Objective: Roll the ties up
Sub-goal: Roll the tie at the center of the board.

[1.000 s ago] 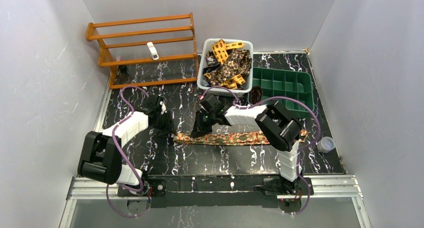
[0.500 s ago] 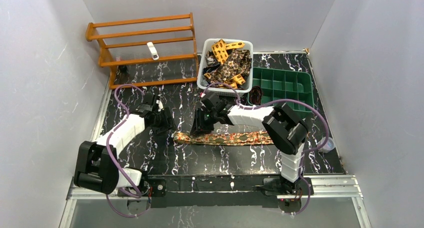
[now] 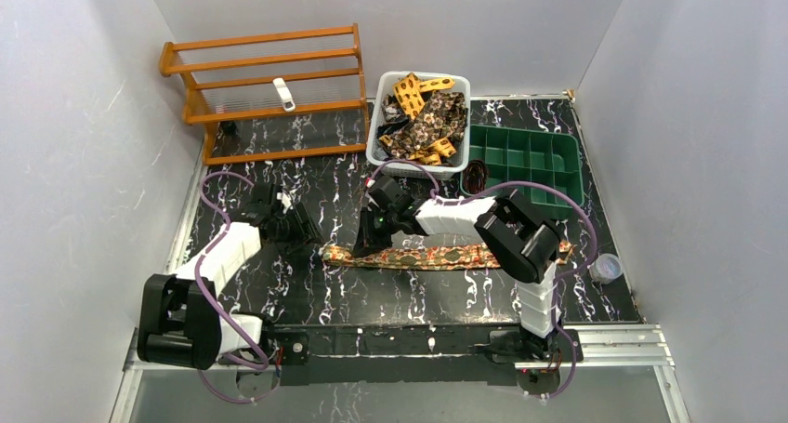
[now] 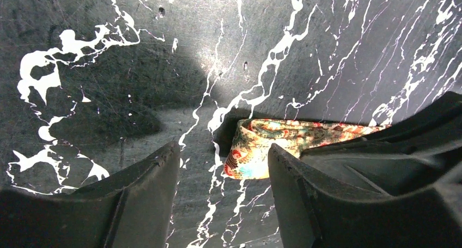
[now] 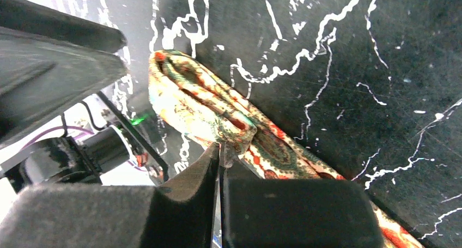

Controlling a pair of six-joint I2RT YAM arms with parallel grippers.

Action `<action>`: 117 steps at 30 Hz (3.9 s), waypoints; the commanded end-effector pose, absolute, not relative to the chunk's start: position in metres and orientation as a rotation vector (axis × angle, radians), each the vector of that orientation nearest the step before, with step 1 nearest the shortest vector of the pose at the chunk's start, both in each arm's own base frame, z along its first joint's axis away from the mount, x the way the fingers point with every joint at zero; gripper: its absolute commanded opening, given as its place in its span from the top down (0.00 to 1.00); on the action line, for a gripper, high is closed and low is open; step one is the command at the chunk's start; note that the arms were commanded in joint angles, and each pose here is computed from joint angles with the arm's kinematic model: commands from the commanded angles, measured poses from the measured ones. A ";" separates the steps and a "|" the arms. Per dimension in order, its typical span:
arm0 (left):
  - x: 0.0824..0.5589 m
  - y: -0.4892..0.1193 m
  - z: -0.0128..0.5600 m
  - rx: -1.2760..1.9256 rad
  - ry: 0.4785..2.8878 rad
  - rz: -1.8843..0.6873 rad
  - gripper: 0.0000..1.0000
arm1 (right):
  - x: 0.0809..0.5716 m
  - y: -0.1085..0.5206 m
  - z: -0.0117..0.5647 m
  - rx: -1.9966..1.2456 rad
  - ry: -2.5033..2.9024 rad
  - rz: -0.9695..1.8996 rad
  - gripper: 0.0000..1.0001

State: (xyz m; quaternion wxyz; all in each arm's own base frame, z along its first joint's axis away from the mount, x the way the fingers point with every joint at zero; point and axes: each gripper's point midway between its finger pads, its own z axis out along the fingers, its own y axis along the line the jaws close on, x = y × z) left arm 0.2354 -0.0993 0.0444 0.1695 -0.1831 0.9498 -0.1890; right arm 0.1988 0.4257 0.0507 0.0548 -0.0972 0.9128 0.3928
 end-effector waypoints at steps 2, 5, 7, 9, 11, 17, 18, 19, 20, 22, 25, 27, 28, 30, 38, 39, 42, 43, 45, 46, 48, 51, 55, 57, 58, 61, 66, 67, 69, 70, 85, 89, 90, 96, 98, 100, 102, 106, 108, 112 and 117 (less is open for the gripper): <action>0.229 -0.111 0.051 -0.500 2.689 -0.677 0.42 | 0.200 0.422 0.034 -0.271 2.821 1.091 0.88; 0.223 -0.115 0.049 -0.496 2.694 -0.713 0.40 | 0.201 0.413 0.019 -0.269 2.869 0.994 0.89; 0.222 -0.118 0.047 -0.497 2.697 -0.739 0.39 | 0.199 0.410 0.015 -0.268 2.886 0.970 0.90; 0.221 -0.120 0.044 -0.496 2.709 -0.759 0.39 | 0.197 0.409 0.013 -0.271 2.891 0.977 0.90; 0.221 -0.125 0.043 -0.471 2.712 -0.799 0.41 | 0.196 0.410 0.014 -0.278 2.889 0.994 0.89; 0.224 -0.136 0.041 -0.431 2.653 -0.912 0.43 | 0.194 0.411 0.011 -0.305 2.909 0.999 0.88; 0.224 -0.138 0.039 -0.422 2.650 -0.931 0.44 | 0.195 0.412 0.012 -0.307 2.909 1.007 0.88; 0.223 -0.140 0.038 -0.419 2.648 -0.944 0.45 | 0.195 0.412 0.013 -0.313 2.908 1.013 0.88; 0.224 -0.140 0.036 -0.421 2.641 -0.949 0.46 | 0.194 0.413 0.013 -0.319 2.909 1.019 0.88; 0.225 -0.139 0.029 -0.427 2.642 -0.935 0.47 | 0.194 0.414 0.013 -0.327 2.913 1.019 0.88; 0.225 -0.139 0.024 -0.423 2.645 -0.936 0.52 | 0.194 0.412 0.011 -0.335 2.922 1.009 0.88; 0.226 -0.138 0.023 -0.424 2.636 -0.926 0.56 | 0.194 0.411 0.011 -0.333 2.924 1.008 0.88; 0.227 -0.138 0.024 -0.419 2.629 -0.928 0.59 | 0.194 0.411 0.011 -0.331 2.927 1.007 0.88; 0.226 -0.138 0.024 -0.417 2.626 -0.929 0.61 | 0.194 0.410 0.010 -0.328 2.930 1.005 0.88; 0.225 -0.140 0.029 -0.419 2.612 -0.950 0.57 | 0.197 0.407 0.008 -0.312 2.947 0.994 0.88; 0.224 -0.140 0.030 -0.425 2.611 -0.951 0.54 | 0.197 0.407 0.008 -0.312 2.946 0.996 0.88; 0.223 -0.138 0.029 -0.441 2.608 -0.938 0.54 | 0.197 0.409 0.009 -0.315 2.949 1.003 0.88; 0.221 -0.136 0.027 -0.446 2.619 -0.919 0.54 | 0.197 0.409 0.009 -0.317 2.950 1.004 0.88; 0.220 -0.135 0.024 -0.457 2.632 -0.902 0.54 | 0.198 0.408 0.010 -0.319 2.951 0.999 0.88; 0.219 -0.134 0.022 -0.461 2.644 -0.892 0.54 | 0.197 0.407 0.009 -0.317 2.955 0.994 0.88; 0.217 -0.133 0.020 -0.462 2.662 -0.858 0.57 | 0.197 0.407 0.009 -0.317 2.956 0.990 0.88; 0.216 -0.131 0.019 -0.457 2.666 -0.829 0.58 | 0.197 0.406 0.008 -0.319 2.959 0.988 0.88; 0.216 -0.134 0.021 -0.430 2.661 -0.846 0.62 | 0.197 0.406 0.007 -0.320 2.964 0.999 0.88; 0.218 -0.136 0.023 -0.412 2.647 -0.853 0.67 | 0.197 0.407 0.008 -0.320 2.964 1.006 0.87; 0.220 -0.136 0.025 -0.401 2.636 -0.857 0.71 | 0.198 0.408 0.010 -0.323 2.958 1.011 0.87; 0.228 -0.135 0.031 -0.366 2.604 -0.846 0.82 | 0.200 0.415 0.024 -0.350 2.925 1.060 0.85; 0.242 -0.137 0.041 -0.317 2.580 -0.839 0.96 | 0.208 0.430 0.063 -0.398 2.830 1.165 0.77; 0.244 -0.137 0.043 -0.312 2.577 -0.841 0.97 | 0.209 0.433 0.072 -0.407 2.807 1.190 0.76; 0.248 -0.137 0.046 -0.310 2.568 -0.832 0.98 | 0.213 0.435 0.086 -0.408 2.770 1.200 0.74; 0.249 -0.136 0.048 -0.311 2.563 -0.826 0.99 | 0.216 0.433 0.090 -0.401 2.754 1.176 0.74; 0.251 -0.126 0.053 -0.356 2.545 -0.623 0.98 | 0.225 0.426 0.059 -0.335 2.779 1.063 0.83; 0.251 -0.128 0.052 -0.408 2.547 -0.596 0.98 | 0.230 0.421 0.046 -0.326 2.804 0.981 0.84; 0.252 -0.128 0.053 -0.426 2.542 -0.590 0.98 | 0.229 0.418 0.043 -0.324 2.814 0.956 0.84; 0.254 -0.127 0.056 -0.471 2.525 -0.584 0.98 | 0.226 0.408 0.040 -0.339 2.817 0.918 0.84; 0.256 -0.127 0.059 -0.482 2.517 -0.583 0.98 | 0.223 0.405 0.033 -0.343 2.841 0.898 0.84; 0.258 -0.127 0.064 -0.482 2.503 -0.580 0.98 | 0.218 0.404 0.026 -0.347 2.870 0.901 0.84; 0.261 -0.126 0.068 -0.463 2.493 -0.566 0.98 | 0.215 0.403 0.022 -0.339 2.887 0.911 0.85; 0.262 -0.119 0.071 -0.401 2.511 -0.480 0.98 | 0.211 0.408 0.026 -0.339 2.883 0.973 0.84; 0.261 -0.117 0.070 -0.338 2.535 -0.420 0.98 | 0.210 0.410 0.029 -0.339 2.880 0.998 0.84; 0.259 -0.108 0.071 -0.284 2.569 -0.262 0.98 | 0.210 0.414 0.036 -0.336 2.865 1.037 0.84; 0.262 -0.109 0.074 -0.265 2.554 -0.173 0.99 | 0.213 0.424 0.069 -0.362 2.763 1.145 0.84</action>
